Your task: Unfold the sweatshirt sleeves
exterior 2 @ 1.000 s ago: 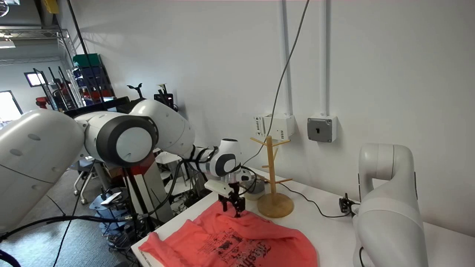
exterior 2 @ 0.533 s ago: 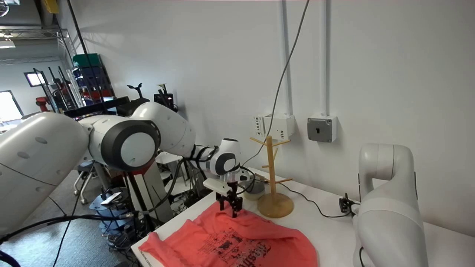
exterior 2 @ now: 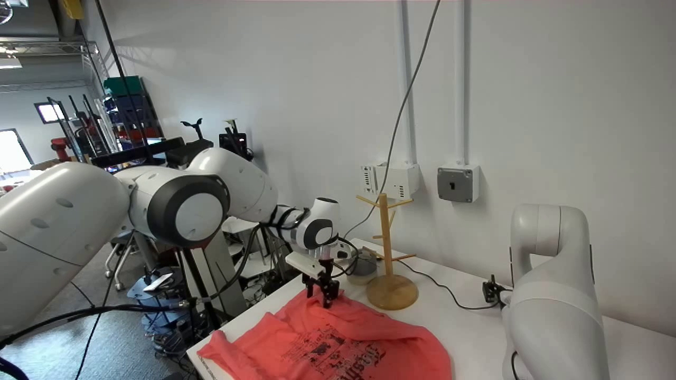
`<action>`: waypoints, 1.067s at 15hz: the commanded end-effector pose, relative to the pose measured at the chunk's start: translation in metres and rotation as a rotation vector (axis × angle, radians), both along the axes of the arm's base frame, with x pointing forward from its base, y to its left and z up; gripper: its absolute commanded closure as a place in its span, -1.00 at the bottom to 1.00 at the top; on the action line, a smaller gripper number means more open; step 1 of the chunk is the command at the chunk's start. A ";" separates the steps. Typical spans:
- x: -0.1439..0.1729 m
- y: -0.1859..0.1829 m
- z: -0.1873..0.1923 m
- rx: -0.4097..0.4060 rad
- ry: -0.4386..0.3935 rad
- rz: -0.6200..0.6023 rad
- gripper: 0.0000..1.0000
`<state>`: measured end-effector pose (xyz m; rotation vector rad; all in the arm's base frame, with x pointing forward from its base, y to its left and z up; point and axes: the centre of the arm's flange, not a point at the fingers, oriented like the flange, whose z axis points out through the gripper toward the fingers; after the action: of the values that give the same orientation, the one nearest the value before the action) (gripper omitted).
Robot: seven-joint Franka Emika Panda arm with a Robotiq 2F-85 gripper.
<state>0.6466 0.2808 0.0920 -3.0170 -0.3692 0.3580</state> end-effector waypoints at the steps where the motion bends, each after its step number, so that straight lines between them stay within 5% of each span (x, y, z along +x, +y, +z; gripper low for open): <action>1: 0.007 0.012 0.001 0.046 0.026 0.024 -0.63; 16: -0.034 0.076 0.011 0.110 0.003 0.185 -0.42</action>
<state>0.6171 0.3503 0.0992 -2.9216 -0.5885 0.3575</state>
